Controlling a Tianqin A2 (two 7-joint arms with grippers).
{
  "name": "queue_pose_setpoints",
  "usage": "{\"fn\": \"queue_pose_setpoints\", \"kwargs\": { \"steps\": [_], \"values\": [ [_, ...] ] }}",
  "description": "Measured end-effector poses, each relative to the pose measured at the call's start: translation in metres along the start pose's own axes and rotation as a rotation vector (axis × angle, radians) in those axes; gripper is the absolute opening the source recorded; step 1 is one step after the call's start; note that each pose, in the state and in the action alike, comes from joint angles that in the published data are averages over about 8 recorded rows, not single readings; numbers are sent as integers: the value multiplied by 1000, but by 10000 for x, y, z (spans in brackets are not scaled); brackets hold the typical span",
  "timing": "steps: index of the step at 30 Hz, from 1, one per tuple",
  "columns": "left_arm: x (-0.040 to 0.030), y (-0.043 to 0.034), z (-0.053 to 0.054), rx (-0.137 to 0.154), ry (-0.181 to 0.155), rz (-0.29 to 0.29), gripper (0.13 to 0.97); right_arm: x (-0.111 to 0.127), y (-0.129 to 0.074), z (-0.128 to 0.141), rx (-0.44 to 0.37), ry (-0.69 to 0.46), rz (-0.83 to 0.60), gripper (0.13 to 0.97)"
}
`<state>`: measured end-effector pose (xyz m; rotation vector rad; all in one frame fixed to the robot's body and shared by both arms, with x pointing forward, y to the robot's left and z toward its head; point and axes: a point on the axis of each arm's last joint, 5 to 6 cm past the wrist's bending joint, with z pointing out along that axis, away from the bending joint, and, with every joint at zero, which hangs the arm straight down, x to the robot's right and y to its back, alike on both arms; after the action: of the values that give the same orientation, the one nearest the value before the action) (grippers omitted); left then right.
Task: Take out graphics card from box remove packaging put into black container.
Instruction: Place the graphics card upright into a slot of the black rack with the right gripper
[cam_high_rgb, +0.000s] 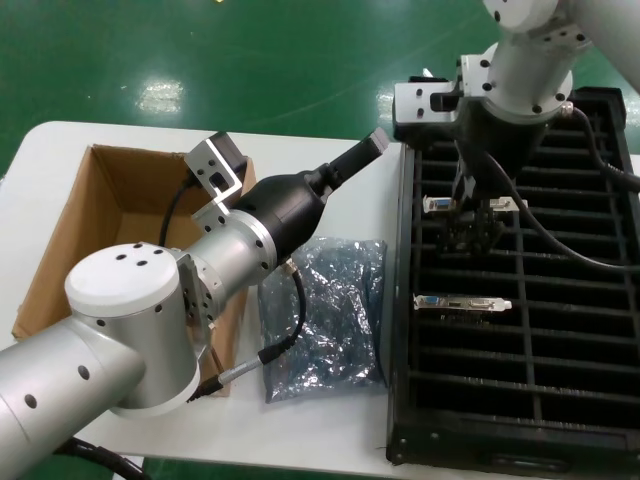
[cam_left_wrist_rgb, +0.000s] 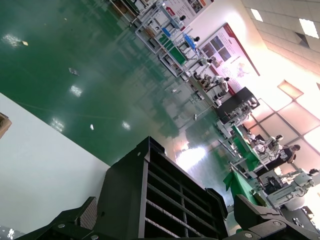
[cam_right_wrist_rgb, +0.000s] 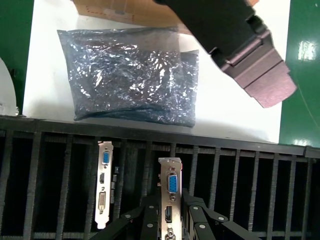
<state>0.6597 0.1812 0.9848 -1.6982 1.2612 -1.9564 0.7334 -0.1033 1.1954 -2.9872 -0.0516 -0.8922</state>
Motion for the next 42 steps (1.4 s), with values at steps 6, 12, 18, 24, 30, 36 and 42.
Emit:
{"fn": "queue_pose_setpoints", "kwargs": {
  "steps": [6,12,18,24,30,36,42],
  "values": [
    [7,-4,6,5,-3,-1,966,24,46,-7,18,-8,25,199],
    [9,-11,12,11,-9,-2,966,37,108,15,40,-26,62,199],
    [1,-23,8,20,-19,-3,966,52,155,12,57,-43,115,199],
    [-6,-19,-4,28,-30,-5,966,55,172,-12,56,-64,144,199],
    [-3,-6,-17,31,-35,-5,966,42,175,8,44,-71,140,199],
    [-1,1,-22,37,-43,-3,966,33,187,66,38,-54,120,199],
    [-1,4,-21,46,-54,-1,966,37,217,120,49,-31,105,199]
  ]
}}
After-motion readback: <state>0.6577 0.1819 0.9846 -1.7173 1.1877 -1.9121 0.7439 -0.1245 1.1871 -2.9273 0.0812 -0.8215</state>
